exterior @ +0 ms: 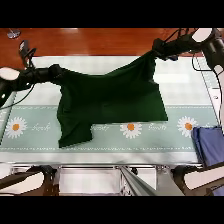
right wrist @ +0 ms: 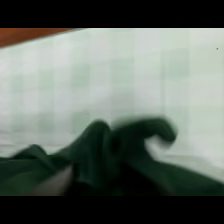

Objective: Fold the shirts.

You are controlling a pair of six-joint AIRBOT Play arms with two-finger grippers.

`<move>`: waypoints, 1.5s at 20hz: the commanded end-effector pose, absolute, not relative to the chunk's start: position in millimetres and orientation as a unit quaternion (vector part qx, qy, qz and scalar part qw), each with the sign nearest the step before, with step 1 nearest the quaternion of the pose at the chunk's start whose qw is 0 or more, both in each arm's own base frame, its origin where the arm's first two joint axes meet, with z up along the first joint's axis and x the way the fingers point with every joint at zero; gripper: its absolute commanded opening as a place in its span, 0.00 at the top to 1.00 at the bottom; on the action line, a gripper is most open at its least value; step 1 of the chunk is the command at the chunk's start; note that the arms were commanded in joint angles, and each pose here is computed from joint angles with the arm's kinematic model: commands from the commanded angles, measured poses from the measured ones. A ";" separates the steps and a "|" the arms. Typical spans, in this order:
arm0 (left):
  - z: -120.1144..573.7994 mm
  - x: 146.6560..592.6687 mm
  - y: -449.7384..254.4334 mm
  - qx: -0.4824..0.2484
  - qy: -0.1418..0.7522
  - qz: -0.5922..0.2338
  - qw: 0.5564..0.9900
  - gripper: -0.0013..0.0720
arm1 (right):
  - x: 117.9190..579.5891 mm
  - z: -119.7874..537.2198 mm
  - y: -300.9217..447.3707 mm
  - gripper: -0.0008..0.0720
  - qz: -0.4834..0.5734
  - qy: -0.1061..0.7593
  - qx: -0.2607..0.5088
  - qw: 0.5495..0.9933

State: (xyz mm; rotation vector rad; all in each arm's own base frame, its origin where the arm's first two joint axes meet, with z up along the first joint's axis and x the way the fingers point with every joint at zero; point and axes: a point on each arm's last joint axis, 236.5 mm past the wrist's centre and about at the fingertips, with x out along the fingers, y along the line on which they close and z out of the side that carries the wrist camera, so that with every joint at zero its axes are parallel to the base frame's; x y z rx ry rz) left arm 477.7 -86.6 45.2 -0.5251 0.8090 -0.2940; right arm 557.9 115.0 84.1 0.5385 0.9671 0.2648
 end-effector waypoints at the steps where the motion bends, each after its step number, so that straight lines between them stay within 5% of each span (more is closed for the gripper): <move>1: 32.5 479.6 -89.9 -0.246 0.453 -0.174 0.839 0.03 | 558.4 88.3 89.3 0.13 0.151 0.476 0.346 0.794; 4: 17.7 436.6 -24.6 -0.219 0.546 -0.132 0.798 0.03 | 495.5 84.4 20.0 0.13 0.145 0.556 0.296 0.763; 7: -15.4 369.5 30.1 -0.284 0.632 -0.070 0.718 0.03 | 417.9 67.0 -67.6 0.13 0.043 0.652 0.196 0.732; 11: -59.3 294.3 18.6 -0.404 0.659 -0.055 0.632 0.03 | 389.8 52.3 -56.2 0.14 0.064 0.585 0.263 0.765; 14: -71.6 278.9 15.0 -0.451 0.630 -0.053 0.631 0.03 | 365.3 28.4 1.3 0.14 0.118 0.534 0.328 0.771; 20: -74.1 320.2 -1.3 -0.515 0.534 -0.060 0.668 0.03 | 297.1 -34.7 67.6 0.14 0.162 0.598 0.347 0.704; 29: -94.5 322.6 -40.2 -0.474 0.574 -0.082 0.663 0.04 | 314.2 -28.3 84.0 0.14 0.165 0.567 0.383 0.710; 30: -93.4 320.7 -41.4 -0.473 0.577 -0.087 0.660 0.24 | 314.0 -28.5 83.8 0.14 0.165 0.568 0.383 0.710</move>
